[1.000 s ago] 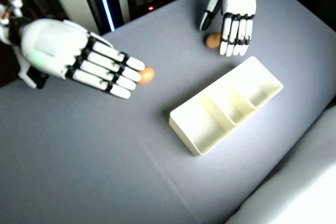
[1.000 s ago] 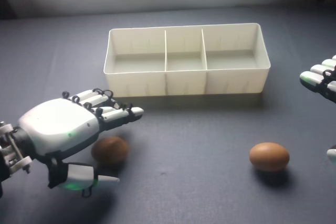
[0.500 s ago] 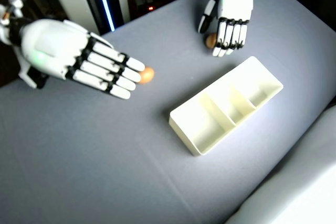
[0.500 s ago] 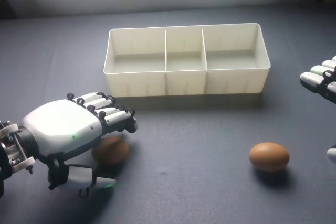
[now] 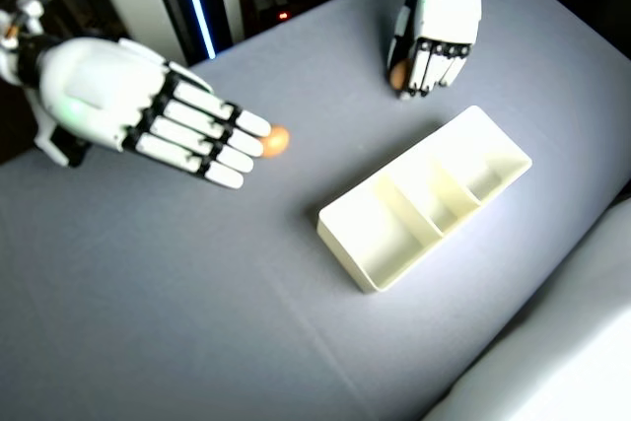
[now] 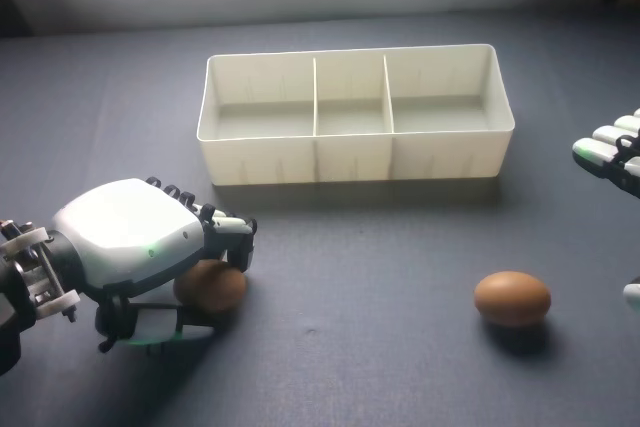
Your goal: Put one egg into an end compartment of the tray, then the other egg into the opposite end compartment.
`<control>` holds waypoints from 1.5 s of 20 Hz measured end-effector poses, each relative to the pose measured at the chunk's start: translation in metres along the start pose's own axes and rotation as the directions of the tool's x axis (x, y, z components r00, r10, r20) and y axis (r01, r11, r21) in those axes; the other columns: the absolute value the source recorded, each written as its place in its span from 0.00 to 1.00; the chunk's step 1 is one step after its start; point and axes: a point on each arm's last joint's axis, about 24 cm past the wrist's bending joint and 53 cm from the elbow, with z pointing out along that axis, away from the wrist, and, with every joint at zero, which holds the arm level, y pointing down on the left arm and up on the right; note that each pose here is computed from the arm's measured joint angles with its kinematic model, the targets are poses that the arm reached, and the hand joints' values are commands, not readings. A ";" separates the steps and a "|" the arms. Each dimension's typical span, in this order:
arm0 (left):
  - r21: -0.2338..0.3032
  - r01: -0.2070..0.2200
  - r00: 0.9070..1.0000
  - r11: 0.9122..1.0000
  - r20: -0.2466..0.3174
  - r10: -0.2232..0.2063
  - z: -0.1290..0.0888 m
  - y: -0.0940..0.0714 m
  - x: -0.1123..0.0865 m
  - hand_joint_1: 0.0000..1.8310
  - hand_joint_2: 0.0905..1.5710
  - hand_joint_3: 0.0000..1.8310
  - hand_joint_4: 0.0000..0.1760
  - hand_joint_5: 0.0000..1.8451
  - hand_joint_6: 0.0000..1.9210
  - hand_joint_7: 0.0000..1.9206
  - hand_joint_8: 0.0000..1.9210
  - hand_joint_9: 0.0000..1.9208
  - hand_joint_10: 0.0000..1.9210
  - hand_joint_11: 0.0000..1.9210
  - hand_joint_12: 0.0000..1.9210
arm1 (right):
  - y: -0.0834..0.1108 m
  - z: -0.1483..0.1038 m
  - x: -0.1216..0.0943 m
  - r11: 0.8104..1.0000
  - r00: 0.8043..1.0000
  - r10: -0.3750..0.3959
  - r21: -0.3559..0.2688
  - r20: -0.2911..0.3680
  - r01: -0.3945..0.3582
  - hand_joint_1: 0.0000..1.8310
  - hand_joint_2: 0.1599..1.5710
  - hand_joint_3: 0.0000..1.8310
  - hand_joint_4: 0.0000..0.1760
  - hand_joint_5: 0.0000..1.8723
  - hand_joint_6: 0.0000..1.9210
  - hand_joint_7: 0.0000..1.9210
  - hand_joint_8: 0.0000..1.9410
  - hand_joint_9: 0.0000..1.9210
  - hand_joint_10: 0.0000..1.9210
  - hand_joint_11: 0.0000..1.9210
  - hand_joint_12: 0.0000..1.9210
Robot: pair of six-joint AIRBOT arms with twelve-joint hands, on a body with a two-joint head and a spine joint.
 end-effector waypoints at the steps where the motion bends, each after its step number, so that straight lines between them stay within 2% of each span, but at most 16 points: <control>1: 0.008 0.005 1.000 1.000 0.007 -0.005 -0.002 -0.004 -0.002 0.62 0.73 0.00 0.00 0.47 0.62 0.61 1.00 0.64 1.00 0.68 1.00 | 0.000 0.000 0.000 1.000 1.000 0.000 0.000 0.001 0.000 0.17 0.83 0.01 0.00 0.00 0.00 0.00 0.00 0.00 0.00 0.00 0.00; 8: 0.110 -0.037 0.986 0.993 0.167 0.018 -0.019 -0.035 -0.056 0.62 0.72 0.00 0.00 0.48 0.60 0.50 0.98 0.62 1.00 0.66 1.00 | 0.000 0.000 -0.001 1.000 1.000 0.002 0.001 0.004 -0.002 0.16 0.83 0.01 0.00 0.00 0.00 0.00 0.00 0.00 0.00 0.00 0.00; 9: 0.120 -0.056 0.982 0.991 0.187 0.033 -0.018 -0.040 -0.064 0.65 0.75 0.02 0.00 0.43 0.66 0.43 0.79 0.58 1.00 0.62 1.00 | 0.000 0.000 -0.001 1.000 1.000 0.001 -0.001 0.004 -0.001 0.16 0.83 0.01 0.00 0.00 0.00 0.00 0.00 0.00 0.00 0.00 0.00; 11: 0.134 -0.087 0.970 0.987 0.236 0.054 -0.015 -0.049 -0.082 0.67 0.75 0.00 0.00 0.43 0.56 0.46 0.75 0.51 0.86 0.49 0.98 | 0.000 0.000 -0.001 1.000 1.000 0.001 0.001 0.004 -0.001 0.18 0.83 0.01 0.00 0.00 0.00 0.00 0.00 0.00 0.00 0.00 0.00; 13: 0.139 -0.122 0.954 0.983 0.290 0.078 -0.008 -0.055 -0.104 0.68 0.73 0.00 0.00 0.44 0.54 0.50 0.68 0.56 0.77 0.53 0.91 | -0.001 0.000 -0.002 1.000 1.000 0.003 0.002 0.007 -0.003 0.16 0.83 0.01 0.00 0.00 0.00 0.00 0.00 0.00 0.00 0.00 0.00; 15: 0.122 -0.120 0.948 0.985 0.308 0.077 -0.001 -0.051 -0.114 0.68 0.73 0.00 0.00 0.44 0.56 0.51 0.65 0.53 0.70 0.47 0.88 | 0.000 0.000 -0.002 1.000 1.000 0.002 0.001 0.007 -0.002 0.15 0.83 0.01 0.00 0.00 0.00 0.00 0.00 0.00 0.00 0.00 0.00; 17: 0.089 -0.118 0.943 0.989 0.322 0.084 0.008 -0.043 -0.127 0.74 0.74 0.00 0.00 0.39 0.59 0.45 0.65 0.44 0.77 0.41 0.88 | 0.000 0.000 -0.002 1.000 1.000 0.001 0.000 0.007 -0.001 0.15 0.83 0.01 0.00 0.00 0.00 0.00 0.00 0.00 0.00 0.00 0.00; 20: 0.069 -0.112 0.935 0.991 0.344 0.082 0.021 -0.040 -0.146 0.74 0.74 0.00 0.00 0.39 0.60 0.45 0.62 0.44 0.76 0.38 0.88 | -0.001 -0.001 -0.002 1.000 1.000 -0.002 0.001 0.007 0.002 0.15 0.83 0.01 0.00 0.00 0.00 0.00 0.00 0.00 0.00 0.00 0.00; 21: 0.059 -0.110 0.932 0.992 0.352 0.082 0.029 -0.038 -0.155 0.68 0.76 0.00 0.00 0.41 0.55 0.43 0.78 0.50 0.88 0.49 0.98 | -0.001 0.000 -0.002 1.000 1.000 -0.001 0.000 0.007 0.001 0.17 0.83 0.00 0.00 0.00 0.00 0.00 0.00 0.00 0.00 0.00 0.00; 24: 0.022 -0.131 0.938 0.991 0.327 0.116 0.049 -0.036 -0.158 0.66 0.79 0.00 0.00 0.38 0.60 0.40 0.85 0.50 0.97 0.53 1.00 | -0.003 -0.001 0.000 1.000 1.000 -0.002 0.007 0.004 0.002 0.17 0.83 0.01 0.00 0.00 0.00 0.00 0.00 0.00 0.00 0.00 0.00; 25: 0.017 -0.116 0.941 0.993 0.322 0.104 0.056 -0.035 -0.158 0.65 0.79 0.00 0.00 0.36 0.71 0.38 0.78 0.47 0.93 0.51 1.00 | -0.003 -0.001 0.000 1.000 1.000 -0.001 0.006 0.004 0.001 0.17 0.84 0.01 0.00 0.00 0.00 0.00 0.00 0.00 0.00 0.00 0.00; 26: 0.009 -0.103 0.946 0.995 0.311 0.095 0.061 -0.032 -0.155 0.61 0.74 0.00 0.00 0.21 0.54 0.26 0.62 0.35 0.79 0.32 1.00 | -0.002 -0.001 0.000 1.000 1.000 -0.002 0.001 0.003 0.002 0.18 0.83 0.01 0.00 0.00 0.00 0.00 0.00 0.00 0.00 0.00 0.00; 27: -0.007 -0.088 0.952 0.996 0.294 0.086 0.066 -0.027 -0.151 0.59 0.72 0.00 0.00 0.17 0.45 0.22 0.52 0.27 0.73 0.22 1.00 | -0.002 -0.001 0.001 1.000 1.000 -0.003 0.001 0.000 0.003 0.18 0.83 0.01 0.00 0.00 0.00 0.00 0.00 0.00 0.00 0.00 0.00; 28: -0.021 -0.084 0.956 0.996 0.281 0.086 0.069 -0.022 -0.147 0.58 0.70 0.00 0.11 0.09 0.45 0.15 0.44 0.07 0.64 0.04 0.95 | -0.003 -0.001 0.001 1.000 1.000 -0.001 0.006 0.000 0.001 0.20 0.83 0.00 0.00 0.00 0.00 0.00 0.00 0.00 0.00 0.00 0.00; 29: -0.032 -0.082 0.960 0.996 0.267 0.088 0.071 -0.020 -0.143 0.57 0.69 0.00 0.38 0.02 0.45 0.08 0.34 0.01 0.45 0.01 0.84 | -0.004 -0.001 0.000 1.000 1.000 0.002 0.010 0.005 -0.002 0.22 0.83 0.00 0.00 0.00 0.00 0.00 0.00 0.00 0.00 0.00 0.00; 30: -0.037 -0.081 0.961 0.996 0.262 0.088 0.071 -0.018 -0.142 0.55 0.69 0.00 0.53 0.01 0.42 0.07 0.26 0.00 0.33 0.00 0.78 | -0.003 -0.001 0.000 1.000 1.000 0.002 0.008 0.005 -0.002 0.23 0.83 0.00 0.00 0.00 0.00 0.00 0.00 0.00 0.00 0.00 0.00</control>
